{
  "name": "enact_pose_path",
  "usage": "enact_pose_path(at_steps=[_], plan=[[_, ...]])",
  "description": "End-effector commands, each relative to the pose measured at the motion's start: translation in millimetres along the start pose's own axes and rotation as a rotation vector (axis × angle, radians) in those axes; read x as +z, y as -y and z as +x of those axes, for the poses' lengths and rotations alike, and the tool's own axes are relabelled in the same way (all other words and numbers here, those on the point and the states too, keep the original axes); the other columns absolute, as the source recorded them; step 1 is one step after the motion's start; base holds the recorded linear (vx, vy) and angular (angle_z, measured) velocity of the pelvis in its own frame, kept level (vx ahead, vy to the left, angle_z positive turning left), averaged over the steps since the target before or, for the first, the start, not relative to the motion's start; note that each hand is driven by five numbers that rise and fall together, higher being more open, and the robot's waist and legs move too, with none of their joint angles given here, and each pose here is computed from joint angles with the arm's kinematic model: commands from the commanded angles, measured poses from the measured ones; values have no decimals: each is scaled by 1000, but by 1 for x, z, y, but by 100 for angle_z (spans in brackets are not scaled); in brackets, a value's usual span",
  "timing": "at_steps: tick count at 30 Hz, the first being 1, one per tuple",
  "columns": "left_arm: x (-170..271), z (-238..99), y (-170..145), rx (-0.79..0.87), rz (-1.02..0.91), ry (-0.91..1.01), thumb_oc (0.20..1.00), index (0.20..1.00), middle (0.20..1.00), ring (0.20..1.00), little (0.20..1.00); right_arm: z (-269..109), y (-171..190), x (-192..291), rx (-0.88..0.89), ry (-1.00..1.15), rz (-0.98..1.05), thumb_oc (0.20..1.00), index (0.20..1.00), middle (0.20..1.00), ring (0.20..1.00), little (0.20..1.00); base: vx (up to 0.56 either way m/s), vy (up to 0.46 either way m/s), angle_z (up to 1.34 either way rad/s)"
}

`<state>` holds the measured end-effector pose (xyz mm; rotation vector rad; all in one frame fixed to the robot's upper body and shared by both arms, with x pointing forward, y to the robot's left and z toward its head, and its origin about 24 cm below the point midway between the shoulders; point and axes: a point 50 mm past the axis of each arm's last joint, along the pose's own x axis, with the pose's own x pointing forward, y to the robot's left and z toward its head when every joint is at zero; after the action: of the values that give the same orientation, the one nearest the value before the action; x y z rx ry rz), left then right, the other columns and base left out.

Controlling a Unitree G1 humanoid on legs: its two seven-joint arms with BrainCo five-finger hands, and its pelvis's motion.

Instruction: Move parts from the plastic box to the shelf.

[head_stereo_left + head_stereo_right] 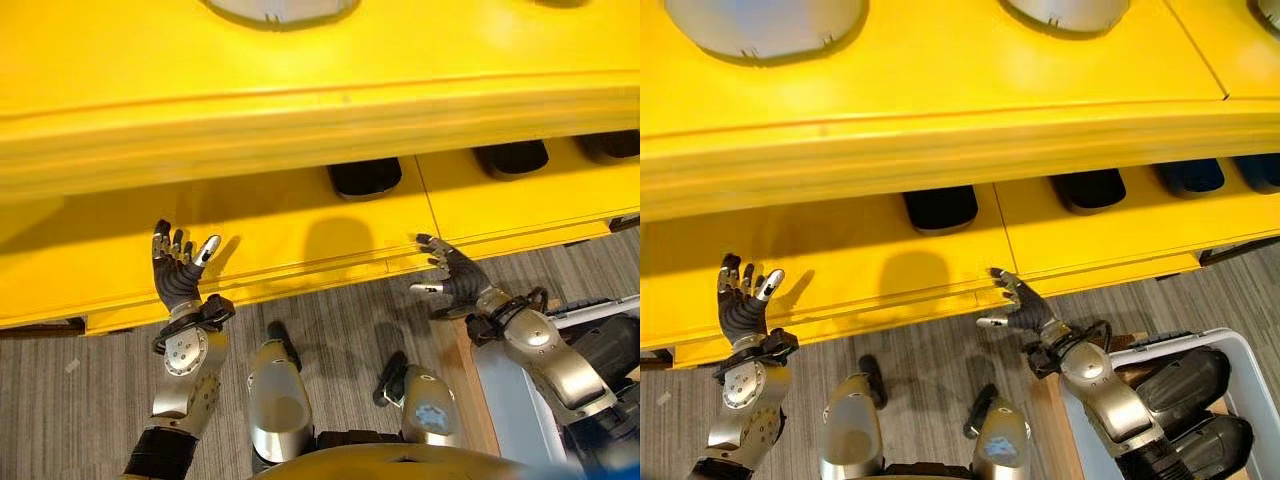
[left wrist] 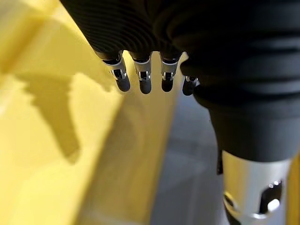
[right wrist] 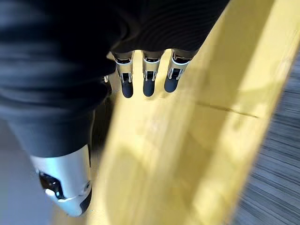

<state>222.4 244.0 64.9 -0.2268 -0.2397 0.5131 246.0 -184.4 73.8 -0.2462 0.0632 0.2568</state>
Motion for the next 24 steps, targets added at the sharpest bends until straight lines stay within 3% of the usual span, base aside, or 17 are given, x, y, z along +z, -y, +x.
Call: enact_pose_path(at_steps=[1, 7, 11, 19, 23, 24], plan=[[41, -11, 21, -200, -1, 264, 1000, 1000, 1000, 1000, 1000, -3, 10, 22, -101, 170, 45, 1000, 1000, 1000, 1000, 1000, -111, 309, 5], [66, -14, 50, -320, 35, 475, 1000, 1000, 1000, 1000, 1000, -7, 9, 24, -199, 279, 136, 1000, 1000, 1000, 1000, 1000, -182, 220, -2], [64, -15, 35, -272, 25, 449, 1000, 1000, 1000, 1000, 1000, -7, 13, 21, -252, 289, 150, 1000, 1000, 1000, 1000, 1000, -115, 125, -5], [57, -22, 30, -337, 66, 427, 1000, 1000, 1000, 1000, 1000, -16, 7, 19, -219, 295, 181, 1000, 1000, 1000, 1000, 1000, -74, 41, -6], [55, -27, 26, -363, 70, 418, 1000, 1000, 1000, 1000, 1000, -17, 5, 17, -204, 280, 182, 1000, 1000, 1000, 1000, 1000, 51, -165, 3], [60, -27, 16, -297, 48, 438, 1000, 1000, 1000, 1000, 1000, -15, 3, 18, -193, 275, 176, 1000, 1000, 1000, 1000, 1000, 126, -576, -6]])
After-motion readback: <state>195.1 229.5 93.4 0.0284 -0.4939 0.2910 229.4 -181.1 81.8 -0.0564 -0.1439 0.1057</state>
